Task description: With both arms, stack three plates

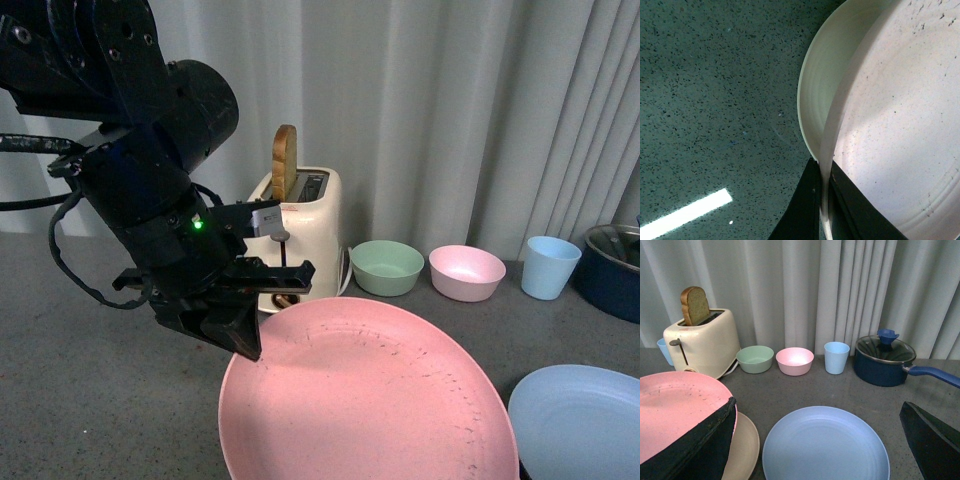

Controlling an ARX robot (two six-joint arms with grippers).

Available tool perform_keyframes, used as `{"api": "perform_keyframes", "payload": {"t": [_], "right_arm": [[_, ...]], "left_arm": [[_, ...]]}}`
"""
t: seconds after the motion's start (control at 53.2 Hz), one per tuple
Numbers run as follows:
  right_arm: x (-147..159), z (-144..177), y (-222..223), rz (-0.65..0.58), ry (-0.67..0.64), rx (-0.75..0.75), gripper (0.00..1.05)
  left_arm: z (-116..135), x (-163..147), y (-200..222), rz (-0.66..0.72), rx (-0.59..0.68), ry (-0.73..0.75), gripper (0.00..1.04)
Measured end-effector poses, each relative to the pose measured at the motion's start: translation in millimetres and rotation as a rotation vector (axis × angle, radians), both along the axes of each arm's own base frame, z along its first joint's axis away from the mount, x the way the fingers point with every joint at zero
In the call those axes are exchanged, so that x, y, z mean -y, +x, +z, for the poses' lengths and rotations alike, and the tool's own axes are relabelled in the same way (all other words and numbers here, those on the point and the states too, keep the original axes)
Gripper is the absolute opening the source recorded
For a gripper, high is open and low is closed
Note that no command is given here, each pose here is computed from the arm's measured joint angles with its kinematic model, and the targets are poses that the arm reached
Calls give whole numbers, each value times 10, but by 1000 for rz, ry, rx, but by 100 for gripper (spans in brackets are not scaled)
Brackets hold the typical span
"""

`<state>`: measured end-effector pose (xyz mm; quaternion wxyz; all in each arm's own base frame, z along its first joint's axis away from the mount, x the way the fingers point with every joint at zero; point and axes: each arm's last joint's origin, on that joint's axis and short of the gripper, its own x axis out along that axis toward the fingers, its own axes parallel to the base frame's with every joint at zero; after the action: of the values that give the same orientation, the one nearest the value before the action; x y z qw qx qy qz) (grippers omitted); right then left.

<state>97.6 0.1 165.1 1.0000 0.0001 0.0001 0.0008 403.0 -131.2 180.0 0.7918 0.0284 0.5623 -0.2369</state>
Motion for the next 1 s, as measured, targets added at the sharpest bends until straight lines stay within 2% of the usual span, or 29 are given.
{"api": "perform_keyframes", "payload": {"t": [0.263, 0.997], "right_arm": [[0, 0, 0, 0, 0, 0, 97], [0, 0, 0, 0, 0, 0, 97]], "left_arm": [[-249, 131, 83, 3, -15, 21, 3], [-486, 237, 141, 0, -1, 60, 3]]}}
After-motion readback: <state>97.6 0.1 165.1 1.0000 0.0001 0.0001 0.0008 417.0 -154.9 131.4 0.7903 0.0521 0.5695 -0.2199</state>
